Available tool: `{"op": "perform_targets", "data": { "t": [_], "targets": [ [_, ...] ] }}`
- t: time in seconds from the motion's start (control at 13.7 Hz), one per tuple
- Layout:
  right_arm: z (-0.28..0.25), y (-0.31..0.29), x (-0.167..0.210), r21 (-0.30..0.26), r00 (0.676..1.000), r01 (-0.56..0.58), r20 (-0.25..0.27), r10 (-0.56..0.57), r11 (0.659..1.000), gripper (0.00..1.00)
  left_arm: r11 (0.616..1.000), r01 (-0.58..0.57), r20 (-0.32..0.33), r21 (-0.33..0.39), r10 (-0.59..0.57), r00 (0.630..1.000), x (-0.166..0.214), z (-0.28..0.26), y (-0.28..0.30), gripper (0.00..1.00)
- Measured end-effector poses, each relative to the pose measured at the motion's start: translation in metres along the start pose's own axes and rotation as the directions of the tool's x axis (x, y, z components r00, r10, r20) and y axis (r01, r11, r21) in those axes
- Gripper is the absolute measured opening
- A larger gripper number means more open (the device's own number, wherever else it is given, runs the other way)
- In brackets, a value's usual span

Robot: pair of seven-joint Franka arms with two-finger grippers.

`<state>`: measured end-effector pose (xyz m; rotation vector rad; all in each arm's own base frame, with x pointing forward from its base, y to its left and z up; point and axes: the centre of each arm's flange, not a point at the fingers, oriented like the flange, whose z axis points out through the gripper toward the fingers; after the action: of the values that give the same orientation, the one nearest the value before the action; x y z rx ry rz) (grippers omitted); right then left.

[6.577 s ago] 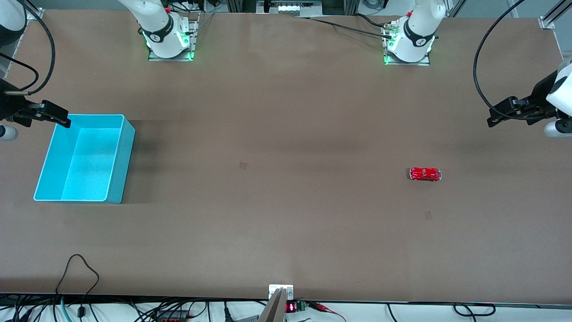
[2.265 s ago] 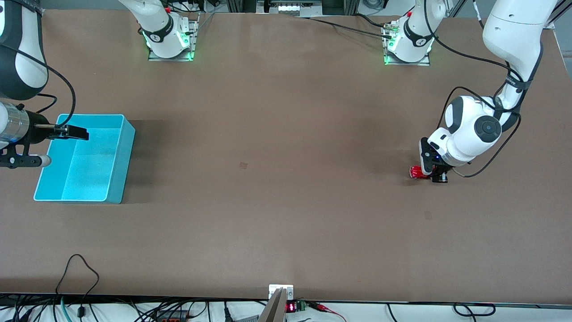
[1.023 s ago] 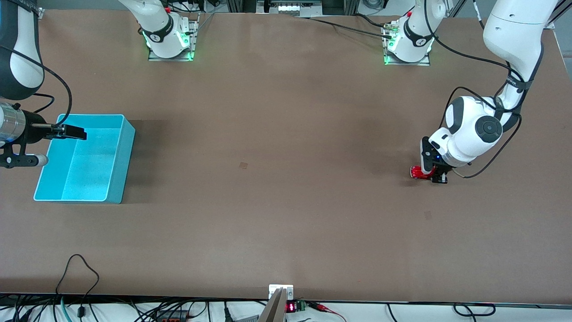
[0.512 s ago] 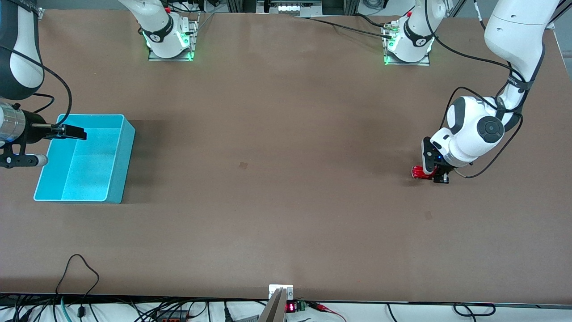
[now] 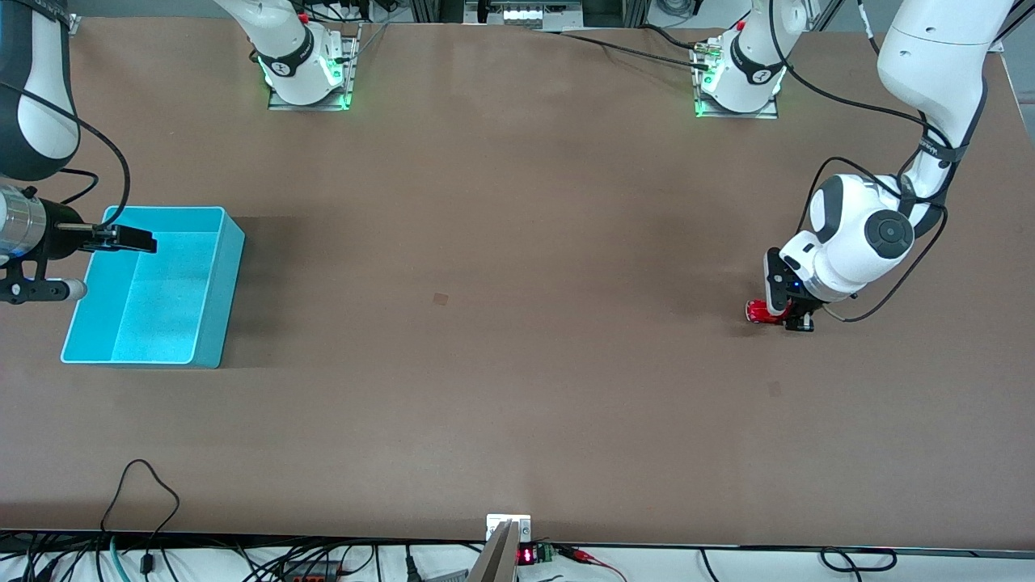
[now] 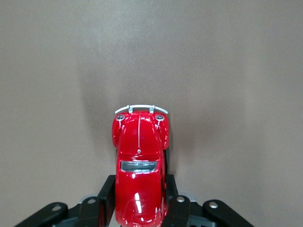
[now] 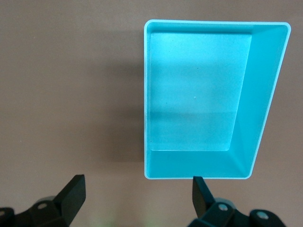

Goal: Wind red beetle toy and store in blue box
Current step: 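Drag the car backward along the table with the left gripper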

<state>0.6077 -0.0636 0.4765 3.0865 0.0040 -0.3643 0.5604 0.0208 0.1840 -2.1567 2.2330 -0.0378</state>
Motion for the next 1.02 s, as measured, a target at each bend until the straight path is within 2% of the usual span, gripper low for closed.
{"op": "perform_targets", "data": {
  "t": [0.66,1.02],
  "targets": [
    [0.0,-0.001,0.0,0.007,1.0,0.0,-0.001,0.0,1.0,1.0,1.0,0.001,0.006,0.002,-0.001,1.0,-0.075,0.002,-0.002,0.45],
    [0.0,-0.001,0.0,0.007,1.0,0.0,-0.001,0.0,1.0,1.0,0.998,-0.057,0.018,0.02,0.057,0.998,-0.147,0.002,0.001,0.45]
  ]
}}
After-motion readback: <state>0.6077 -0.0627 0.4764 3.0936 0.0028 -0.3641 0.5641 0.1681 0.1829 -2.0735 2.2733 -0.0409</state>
